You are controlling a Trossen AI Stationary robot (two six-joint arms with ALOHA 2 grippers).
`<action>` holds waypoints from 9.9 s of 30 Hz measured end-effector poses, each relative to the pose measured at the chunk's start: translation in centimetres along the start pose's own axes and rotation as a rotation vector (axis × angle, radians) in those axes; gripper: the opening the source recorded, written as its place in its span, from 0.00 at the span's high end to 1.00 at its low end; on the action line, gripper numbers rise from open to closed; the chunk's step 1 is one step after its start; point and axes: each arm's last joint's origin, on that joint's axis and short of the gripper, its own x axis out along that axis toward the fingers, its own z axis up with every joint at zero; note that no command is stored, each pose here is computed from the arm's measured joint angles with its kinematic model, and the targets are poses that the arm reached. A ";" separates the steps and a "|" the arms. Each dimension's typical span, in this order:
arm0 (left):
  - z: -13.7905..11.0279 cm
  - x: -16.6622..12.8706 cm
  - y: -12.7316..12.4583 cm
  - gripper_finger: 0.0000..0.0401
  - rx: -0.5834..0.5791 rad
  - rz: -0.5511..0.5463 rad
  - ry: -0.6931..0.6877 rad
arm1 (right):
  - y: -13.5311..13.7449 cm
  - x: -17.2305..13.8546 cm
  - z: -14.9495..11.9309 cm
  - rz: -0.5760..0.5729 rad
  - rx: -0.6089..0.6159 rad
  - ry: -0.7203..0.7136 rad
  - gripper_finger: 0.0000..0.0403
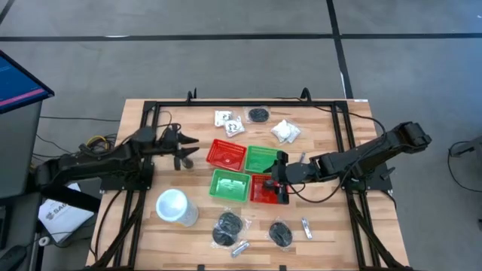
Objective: Pick & Place Travel size toiletries
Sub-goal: Put the black deodorant into the bottom right red bin
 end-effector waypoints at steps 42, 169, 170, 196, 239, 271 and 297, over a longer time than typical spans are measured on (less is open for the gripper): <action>-2.1 1.1 -0.6 0.64 -0.069 -0.012 0.528 | -0.1 0.0 -0.6 -0.008 -0.027 0.066 0.38; 2.4 4.0 -2.9 0.82 0.003 -0.011 0.494 | -0.1 0.0 -0.7 -0.010 -0.032 0.075 0.38; 2.7 4.1 -2.9 0.82 0.003 -0.011 0.487 | -0.1 0.0 -0.7 -0.010 -0.032 0.075 0.38; 9.2 8.6 -6.6 0.82 0.052 -0.093 0.329 | -2.2 0.5 1.7 -0.058 0.033 -0.139 0.38; 14.0 11.5 -8.4 0.82 0.133 -0.154 0.010 | -6.1 2.9 5.5 -0.069 0.044 -0.541 0.38; 14.2 11.4 -8.7 0.82 0.159 -0.164 -0.022 | -6.9 2.6 6.5 0.014 0.053 -0.590 0.38; 14.2 11.4 -8.9 0.82 0.182 -0.172 -0.024 | -6.9 9.7 9.8 0.084 -0.012 -0.530 0.39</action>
